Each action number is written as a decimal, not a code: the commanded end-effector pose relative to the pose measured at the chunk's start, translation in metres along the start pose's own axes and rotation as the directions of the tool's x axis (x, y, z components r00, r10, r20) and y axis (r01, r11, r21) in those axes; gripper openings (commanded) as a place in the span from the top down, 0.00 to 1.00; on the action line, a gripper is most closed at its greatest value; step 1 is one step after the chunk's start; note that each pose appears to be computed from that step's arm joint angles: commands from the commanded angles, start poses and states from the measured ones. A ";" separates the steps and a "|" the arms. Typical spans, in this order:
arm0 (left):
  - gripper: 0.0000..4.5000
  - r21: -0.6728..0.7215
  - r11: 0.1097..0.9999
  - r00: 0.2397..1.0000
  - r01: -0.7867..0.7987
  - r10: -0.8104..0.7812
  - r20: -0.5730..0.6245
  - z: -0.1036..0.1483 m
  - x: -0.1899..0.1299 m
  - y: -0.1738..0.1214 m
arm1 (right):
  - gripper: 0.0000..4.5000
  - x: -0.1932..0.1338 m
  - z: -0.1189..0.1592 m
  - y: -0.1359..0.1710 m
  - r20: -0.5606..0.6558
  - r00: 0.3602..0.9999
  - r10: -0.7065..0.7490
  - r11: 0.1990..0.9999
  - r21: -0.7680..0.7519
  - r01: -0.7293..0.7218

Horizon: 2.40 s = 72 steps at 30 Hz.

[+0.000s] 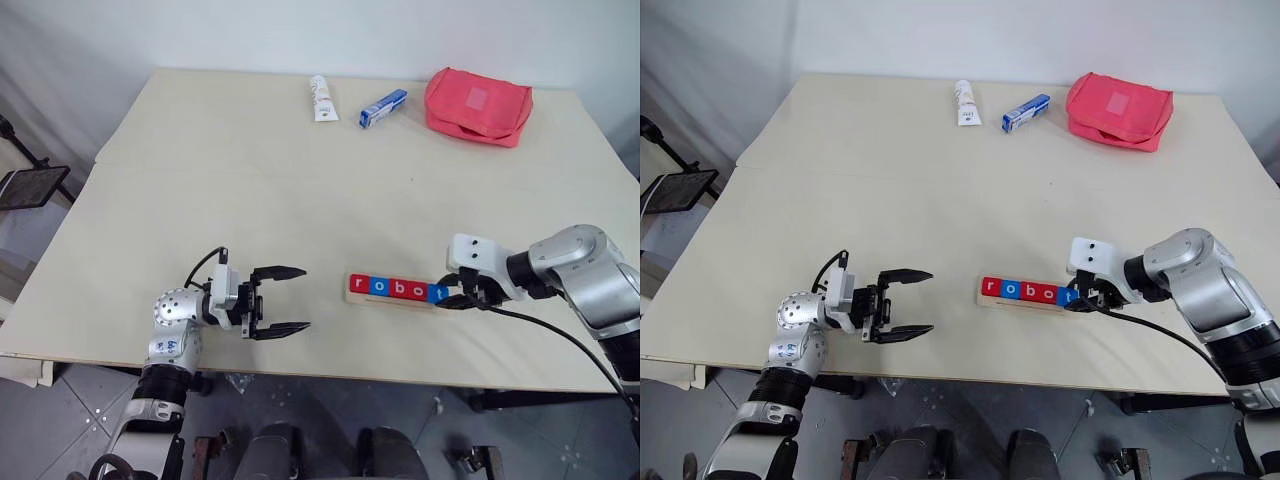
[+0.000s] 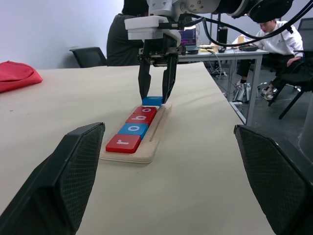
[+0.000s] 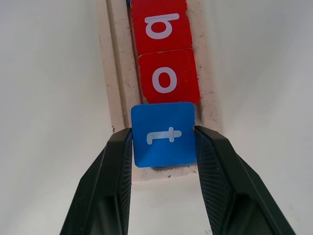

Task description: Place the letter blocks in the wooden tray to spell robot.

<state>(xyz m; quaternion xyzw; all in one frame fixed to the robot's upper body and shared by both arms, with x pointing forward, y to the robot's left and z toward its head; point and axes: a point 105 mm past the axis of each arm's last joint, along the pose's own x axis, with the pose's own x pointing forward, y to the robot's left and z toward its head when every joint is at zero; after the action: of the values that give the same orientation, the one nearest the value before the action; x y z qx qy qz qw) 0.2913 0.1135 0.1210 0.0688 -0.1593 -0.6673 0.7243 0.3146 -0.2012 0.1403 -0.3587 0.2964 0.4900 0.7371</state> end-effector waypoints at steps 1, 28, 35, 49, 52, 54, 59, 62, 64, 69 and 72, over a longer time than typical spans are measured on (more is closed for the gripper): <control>0.00 0.030 1.000 1.000 0.000 0.000 0.005 0.004 0.000 -0.001 | 0.68 -0.006 0.008 -0.005 0.006 1.000 -0.022 0.999 -0.045 0.023; 0.00 0.027 1.000 1.000 0.008 -0.008 0.009 0.004 0.004 0.002 | 0.43 -0.009 0.033 -0.014 0.151 0.986 -0.073 0.997 -0.014 0.076; 0.00 0.029 1.000 1.000 0.002 -0.002 0.003 0.005 0.002 0.002 | 0.96 -0.006 0.028 -0.021 0.146 0.986 -0.082 0.997 0.000 0.082; 0.00 0.028 1.000 1.000 -0.002 0.002 0.004 0.006 0.003 0.001 | 0.99 0.005 0.012 -0.007 0.118 0.993 -0.023 1.000 0.008 0.022; 0.00 0.028 1.000 1.000 -0.002 0.002 0.004 0.006 0.003 0.002 | 0.99 0.001 0.016 -0.007 0.129 0.991 -0.030 1.000 0.000 0.030; 0.00 0.028 1.000 1.000 -0.001 0.001 0.004 0.006 0.003 0.002 | 0.99 -0.002 0.020 -0.008 0.143 0.989 -0.045 0.999 0.000 0.045; 0.00 0.029 1.000 1.000 -0.001 0.000 0.004 0.005 0.003 0.003 | 0.99 -0.011 0.029 -0.007 0.167 0.984 -0.054 0.998 -0.005 0.055; 0.00 0.028 1.000 1.000 0.001 -0.001 0.002 0.005 0.003 0.002 | 0.99 -0.022 0.035 0.000 0.184 0.982 -0.040 0.999 -0.001 0.041; 0.00 0.025 1.000 1.000 0.003 -0.003 0.004 0.005 0.004 0.002 | 0.99 -0.027 0.030 0.014 0.171 0.985 0.005 1.000 0.007 -0.006; 0.00 0.022 1.000 1.000 0.008 -0.008 0.006 0.005 0.005 0.001 | 0.99 -0.028 0.012 0.029 0.117 0.992 0.056 0.997 0.036 -0.061; 0.00 0.022 1.000 1.000 0.010 -0.011 0.006 0.004 0.005 0.001 | 0.99 -0.026 0.001 0.032 0.096 0.993 0.070 0.995 0.057 -0.076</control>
<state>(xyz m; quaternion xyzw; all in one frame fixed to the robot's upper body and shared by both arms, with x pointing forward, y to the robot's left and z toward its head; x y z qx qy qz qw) 0.2920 0.1104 0.1241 0.0693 -0.1651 -0.6665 0.7237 0.2755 -0.2024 0.1446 -0.2908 0.3019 0.5255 0.7404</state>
